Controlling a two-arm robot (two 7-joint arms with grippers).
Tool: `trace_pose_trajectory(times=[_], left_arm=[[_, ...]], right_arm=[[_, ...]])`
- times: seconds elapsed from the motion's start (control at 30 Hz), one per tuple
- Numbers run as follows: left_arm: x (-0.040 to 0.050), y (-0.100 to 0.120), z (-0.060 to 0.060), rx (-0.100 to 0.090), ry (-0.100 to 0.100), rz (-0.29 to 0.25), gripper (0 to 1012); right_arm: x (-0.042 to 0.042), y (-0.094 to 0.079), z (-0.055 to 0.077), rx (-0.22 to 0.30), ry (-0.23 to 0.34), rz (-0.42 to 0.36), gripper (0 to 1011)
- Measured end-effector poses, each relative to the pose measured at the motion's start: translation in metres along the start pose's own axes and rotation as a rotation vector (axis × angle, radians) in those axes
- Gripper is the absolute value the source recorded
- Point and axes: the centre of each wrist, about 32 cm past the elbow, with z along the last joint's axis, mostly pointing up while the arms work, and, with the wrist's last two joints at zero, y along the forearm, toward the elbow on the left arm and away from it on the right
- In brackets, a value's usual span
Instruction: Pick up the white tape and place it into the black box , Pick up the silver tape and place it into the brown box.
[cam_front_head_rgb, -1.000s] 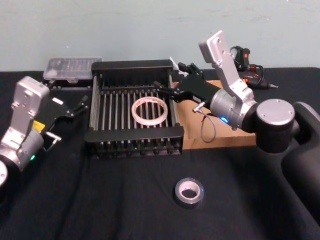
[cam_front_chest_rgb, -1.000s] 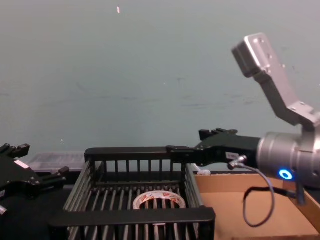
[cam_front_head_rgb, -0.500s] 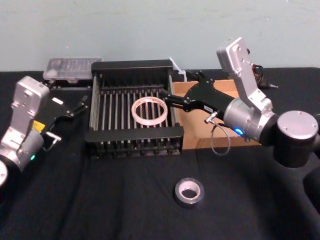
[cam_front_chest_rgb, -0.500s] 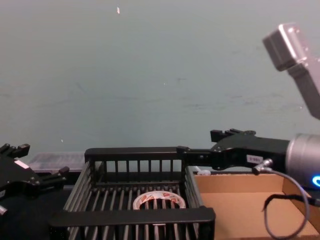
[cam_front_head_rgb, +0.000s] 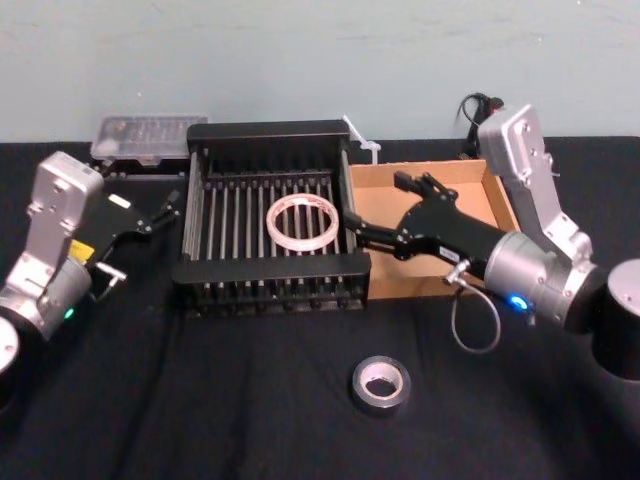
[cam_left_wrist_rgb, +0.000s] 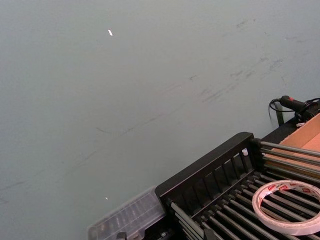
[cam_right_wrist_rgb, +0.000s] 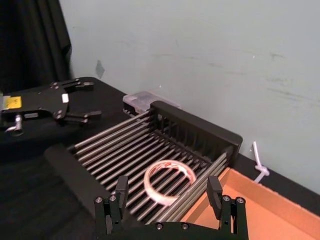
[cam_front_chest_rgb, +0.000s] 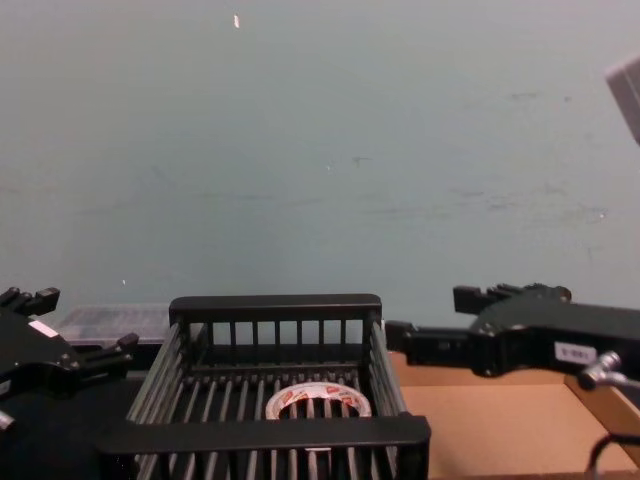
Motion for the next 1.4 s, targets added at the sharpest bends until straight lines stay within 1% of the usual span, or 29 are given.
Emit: trace_pose_trajectory(times=[0.3, 0.47, 0.6, 0.7, 0.8, 1.03, 1.13, 1.4], left_arm=[[0.0, 0.0, 0.0, 0.0, 0.0, 0.0, 1001], [0.0, 0.0, 0.0, 0.0, 0.0, 0.0, 1001], [0.0, 0.0, 0.0, 0.0, 0.0, 0.0, 1001], [0.0, 0.0, 0.0, 0.0, 0.0, 0.0, 1001], [0.0, 0.0, 0.0, 0.0, 0.0, 0.0, 1001], [0.0, 0.0, 0.0, 0.0, 0.0, 0.0, 1001], [0.0, 0.0, 0.0, 0.0, 0.0, 0.0, 1001], [0.0, 0.0, 0.0, 0.0, 0.0, 0.0, 1001]], right_arm=[[-0.0079, -0.019, -0.007, -0.016, 0.006, 0.03, 1002], [-0.0104, -0.03, -0.01, -0.033, 0.001, 0.041, 1002], [-0.011, -0.036, -0.012, -0.044, 0.004, 0.047, 1002], [-0.0108, -0.042, -0.013, -0.057, 0.018, 0.049, 1002], [-0.01, -0.048, -0.014, -0.082, 0.038, 0.055, 1002], [-0.0104, -0.055, -0.015, -0.14, 0.047, 0.077, 1002], [-0.0122, -0.059, -0.016, -0.167, 0.046, 0.088, 1002], [-0.0142, -0.067, -0.017, -0.206, 0.03, 0.11, 1002]])
